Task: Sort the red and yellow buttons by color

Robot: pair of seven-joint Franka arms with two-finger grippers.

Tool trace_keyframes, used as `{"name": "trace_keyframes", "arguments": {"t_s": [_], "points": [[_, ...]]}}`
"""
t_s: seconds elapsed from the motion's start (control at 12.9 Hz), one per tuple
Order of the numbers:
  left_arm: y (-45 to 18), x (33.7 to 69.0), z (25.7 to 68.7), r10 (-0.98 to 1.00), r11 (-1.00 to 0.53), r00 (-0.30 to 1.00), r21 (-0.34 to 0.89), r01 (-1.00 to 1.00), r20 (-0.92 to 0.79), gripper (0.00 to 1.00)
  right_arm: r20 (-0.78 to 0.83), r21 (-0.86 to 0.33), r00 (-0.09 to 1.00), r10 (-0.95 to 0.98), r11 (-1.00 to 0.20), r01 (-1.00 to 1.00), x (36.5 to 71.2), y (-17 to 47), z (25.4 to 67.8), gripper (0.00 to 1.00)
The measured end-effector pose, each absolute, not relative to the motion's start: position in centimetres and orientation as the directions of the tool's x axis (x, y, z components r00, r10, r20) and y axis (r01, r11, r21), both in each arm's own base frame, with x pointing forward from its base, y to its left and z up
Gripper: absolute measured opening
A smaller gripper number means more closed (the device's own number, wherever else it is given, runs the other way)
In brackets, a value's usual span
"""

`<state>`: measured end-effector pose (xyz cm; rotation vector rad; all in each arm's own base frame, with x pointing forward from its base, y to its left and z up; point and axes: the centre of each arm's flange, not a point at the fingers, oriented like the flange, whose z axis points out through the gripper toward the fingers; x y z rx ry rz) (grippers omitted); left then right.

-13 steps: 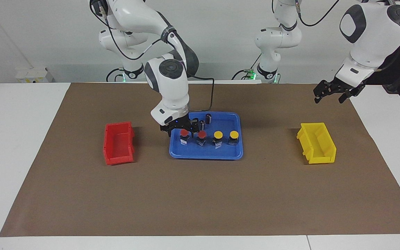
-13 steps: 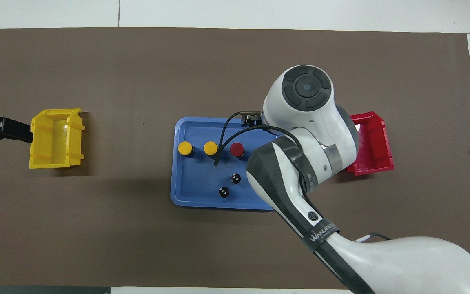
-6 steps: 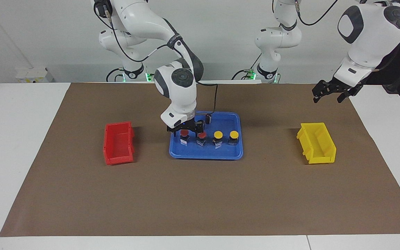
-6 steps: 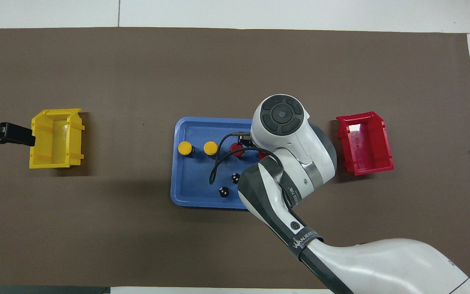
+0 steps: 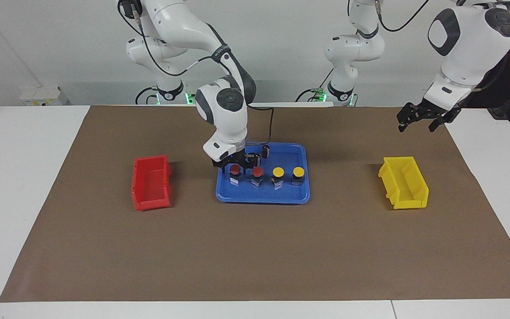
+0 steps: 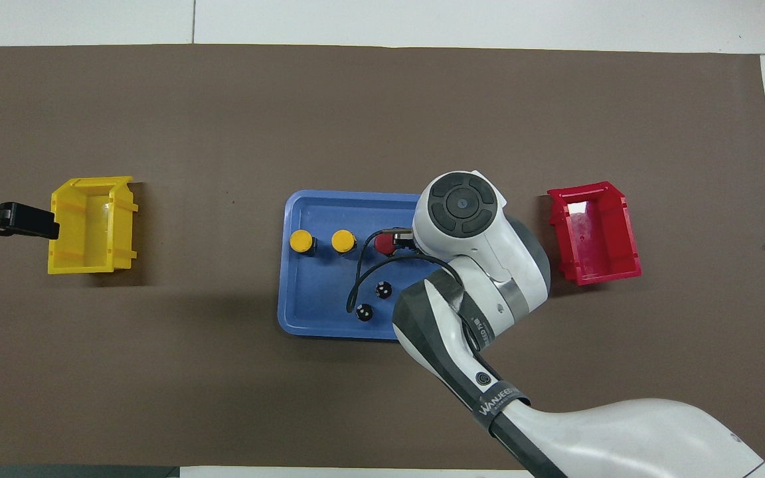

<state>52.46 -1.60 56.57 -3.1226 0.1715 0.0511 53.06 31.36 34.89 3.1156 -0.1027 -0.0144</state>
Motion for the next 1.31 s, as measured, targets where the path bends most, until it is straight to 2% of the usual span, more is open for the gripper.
{"name": "trace_keyframes", "arguments": {"t_s": [0.08, 0.23, 0.31, 0.39, 0.54, 0.7, 0.85, 1.08, 1.31], "points": [[-1.6, 52.5, 56.6, -0.109, -0.994, 0.994, -0.012, -0.110, -0.030, 1.00, -0.009, 0.025, 0.998, -0.064, -0.998, -0.064, 52.9, 31.4, 34.9, 0.66], [-1.6, 52.6, 56.6, -0.110, -0.994, 0.994, -0.013, -0.110, -0.024, 1.00, -0.009, 0.026, 0.998, -0.063, -0.998, -0.062, 52.8, 31.4, 34.9, 0.47], [-1.7, 52.6, 56.6, -0.111, -0.994, 0.994, -0.013, -0.111, -0.022, 1.00, -0.008, 0.025, 0.998, -0.062, -0.998, -0.062, 52.8, 31.4, 35.0, 0.47], [-1.8, 52.6, 56.5, -0.113, -0.994, 0.993, -0.014, -0.113, -0.017, 1.00, -0.005, 0.024, 0.998, -0.063, -0.998, -0.063, 52.9, 31.4, 35.2, 0.42], [-2.6, 53.0, 56.1, -0.123, -0.992, 0.992, -0.016, -0.123, 0.016, 1.00, -0.001, 0.026, 0.998, -0.069, -0.997, -0.069, 53.6, 30.9, 36.4, 0.41], [-6.3, 53.4, 54.9, -0.115, -0.993, 0.992, -0.015, -0.115, 0.045, 1.00, -0.015, 0.044, 0.998, -0.059, -0.997, -0.058, 55.3, 28.9, 39.8, 0.41], [-13.0, 53.0, 52.5, -0.094, -0.996, 0.994, -0.007, -0.094, 0.052, 1.00, -0.036, 0.063, 0.998, -0.046, -0.997, -0.044, 56.7, 24.3, 44.7, 0.41], [-23.5, 51.9, 46.8, -0.051, -0.999, 0.998, 0.007, -0.052, 0.048, 1.00, -0.086, 0.077, 0.996, 0.030, -0.996, 0.037, 56.3, 12.9, 50.7, 0.41], [-29.6, 51.1, 41.6, -0.028, -1.000, 0.999, 0.010, -0.028, 0.034, 0.94, -0.090, 0.056, 0.992, 0.089, -0.994, 0.094, 56.0, 3.6, 49.6, 0.41]]}}
